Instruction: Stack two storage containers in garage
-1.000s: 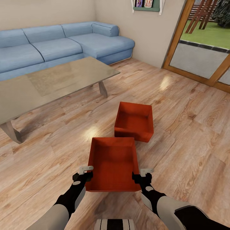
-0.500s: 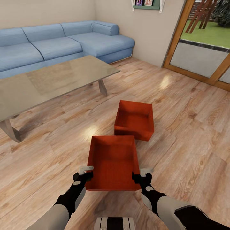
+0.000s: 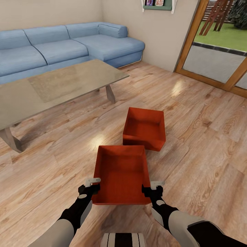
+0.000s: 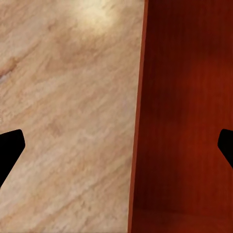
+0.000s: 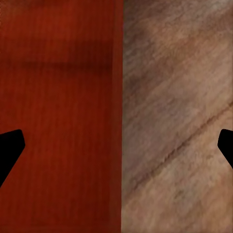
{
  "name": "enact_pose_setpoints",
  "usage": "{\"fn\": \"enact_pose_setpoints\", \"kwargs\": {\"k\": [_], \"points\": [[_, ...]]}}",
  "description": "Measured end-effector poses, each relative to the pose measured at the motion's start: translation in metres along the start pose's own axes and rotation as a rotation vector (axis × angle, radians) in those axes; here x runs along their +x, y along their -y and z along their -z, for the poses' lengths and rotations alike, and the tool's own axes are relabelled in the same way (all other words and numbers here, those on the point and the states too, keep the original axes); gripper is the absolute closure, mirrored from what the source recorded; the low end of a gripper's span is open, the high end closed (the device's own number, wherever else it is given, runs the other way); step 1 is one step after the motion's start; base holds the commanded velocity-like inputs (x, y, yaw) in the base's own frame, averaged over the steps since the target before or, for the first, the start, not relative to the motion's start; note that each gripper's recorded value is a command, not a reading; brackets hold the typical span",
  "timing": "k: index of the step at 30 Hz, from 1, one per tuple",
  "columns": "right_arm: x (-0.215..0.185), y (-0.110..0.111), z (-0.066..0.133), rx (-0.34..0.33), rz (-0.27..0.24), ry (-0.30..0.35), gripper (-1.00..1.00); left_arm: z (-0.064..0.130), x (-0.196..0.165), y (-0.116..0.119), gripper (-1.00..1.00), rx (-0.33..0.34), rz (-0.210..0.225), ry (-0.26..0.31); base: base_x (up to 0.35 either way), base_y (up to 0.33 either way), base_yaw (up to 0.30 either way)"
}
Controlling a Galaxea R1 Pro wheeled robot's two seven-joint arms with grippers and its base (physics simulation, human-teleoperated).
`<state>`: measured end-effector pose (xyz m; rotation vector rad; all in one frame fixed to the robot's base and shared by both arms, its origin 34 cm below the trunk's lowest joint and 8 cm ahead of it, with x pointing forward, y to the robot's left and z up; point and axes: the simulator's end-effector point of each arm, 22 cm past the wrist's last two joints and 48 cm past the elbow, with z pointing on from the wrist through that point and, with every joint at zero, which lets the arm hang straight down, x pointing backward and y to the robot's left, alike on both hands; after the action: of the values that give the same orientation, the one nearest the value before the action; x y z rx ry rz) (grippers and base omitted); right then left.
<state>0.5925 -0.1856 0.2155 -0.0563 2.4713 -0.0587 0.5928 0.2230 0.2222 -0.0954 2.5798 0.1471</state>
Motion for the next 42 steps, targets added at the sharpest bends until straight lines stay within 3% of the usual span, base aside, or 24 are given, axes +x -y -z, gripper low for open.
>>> {"fn": "enact_pose_setpoints", "kwargs": {"k": [15, 25, 42], "points": [[0.000, 0.000, 0.000, 0.000, 0.000, 0.000, -1.00, 0.000, -0.001, 0.000, -1.00, 0.000, -0.002, 0.003, 0.000, 0.000, 0.000], [0.018, -0.001, -0.014, 0.000, -0.001, 0.000, -1.00, -0.016, 0.016, 0.002, -1.00, 0.002, -0.003, 0.003, 0.000, 0.000, 0.000], [0.018, -0.001, -0.014, 0.000, -0.001, 0.000, -1.00, -0.016, 0.012, 0.001, -1.00, 0.001, -0.002, 0.011, 0.000, 0.000, 0.000]]}}
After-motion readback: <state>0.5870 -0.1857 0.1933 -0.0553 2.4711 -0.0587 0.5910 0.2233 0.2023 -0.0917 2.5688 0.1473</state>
